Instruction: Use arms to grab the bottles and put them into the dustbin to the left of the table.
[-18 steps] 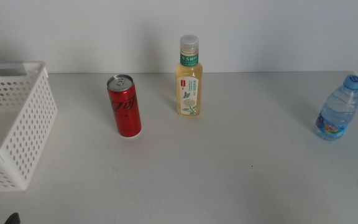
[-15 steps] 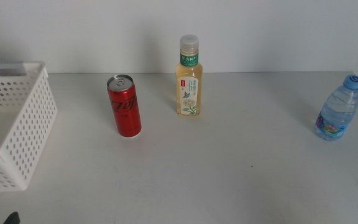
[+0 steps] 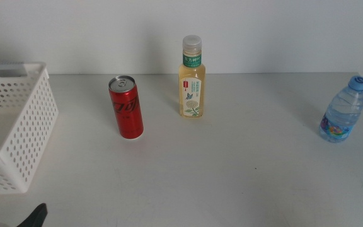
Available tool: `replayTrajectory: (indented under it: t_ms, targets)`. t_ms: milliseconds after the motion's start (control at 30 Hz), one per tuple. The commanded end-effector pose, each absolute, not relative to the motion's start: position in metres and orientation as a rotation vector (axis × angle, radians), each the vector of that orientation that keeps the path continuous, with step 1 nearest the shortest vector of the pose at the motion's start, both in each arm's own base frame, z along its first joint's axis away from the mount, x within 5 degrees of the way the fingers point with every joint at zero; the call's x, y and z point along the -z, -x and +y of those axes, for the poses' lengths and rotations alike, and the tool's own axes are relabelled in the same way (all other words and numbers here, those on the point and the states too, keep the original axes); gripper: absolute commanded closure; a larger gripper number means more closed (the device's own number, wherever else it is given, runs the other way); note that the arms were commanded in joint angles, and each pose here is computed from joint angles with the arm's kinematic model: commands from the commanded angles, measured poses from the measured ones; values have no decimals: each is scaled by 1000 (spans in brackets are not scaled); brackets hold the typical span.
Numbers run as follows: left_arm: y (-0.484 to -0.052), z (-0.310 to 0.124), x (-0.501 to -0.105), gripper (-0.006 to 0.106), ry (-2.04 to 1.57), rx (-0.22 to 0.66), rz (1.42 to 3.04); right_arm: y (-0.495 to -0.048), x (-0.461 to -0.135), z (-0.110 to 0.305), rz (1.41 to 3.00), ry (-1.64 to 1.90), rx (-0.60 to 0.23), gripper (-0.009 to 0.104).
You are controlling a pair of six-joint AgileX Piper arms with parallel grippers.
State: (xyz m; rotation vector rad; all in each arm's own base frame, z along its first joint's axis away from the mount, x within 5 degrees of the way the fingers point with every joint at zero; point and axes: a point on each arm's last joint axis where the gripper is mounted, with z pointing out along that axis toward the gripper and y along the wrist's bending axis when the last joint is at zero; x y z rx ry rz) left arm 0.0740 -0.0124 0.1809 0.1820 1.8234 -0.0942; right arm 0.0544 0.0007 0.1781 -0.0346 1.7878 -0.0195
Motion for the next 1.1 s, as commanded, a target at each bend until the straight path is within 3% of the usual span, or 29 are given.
replayTrajectory:
  t_ms: [0, 400, 833, 1067]
  targets:
    - [-84, -19, -190, 10, -199, 154, 1727, -54, -189, 0, 1686, 37, 40, 17]
    - [-122, -48, -189, 10, -262, 294, 1609, -54, -189, 0, 1686, 37, 40, 17]
    - [-144, -52, -180, 10, -178, 251, 1509, -54, -189, 0, 1686, 37, 40, 17]
    - [-146, -53, -174, 10, -185, 241, 1544, -54, -189, 0, 1686, 37, 40, 17]
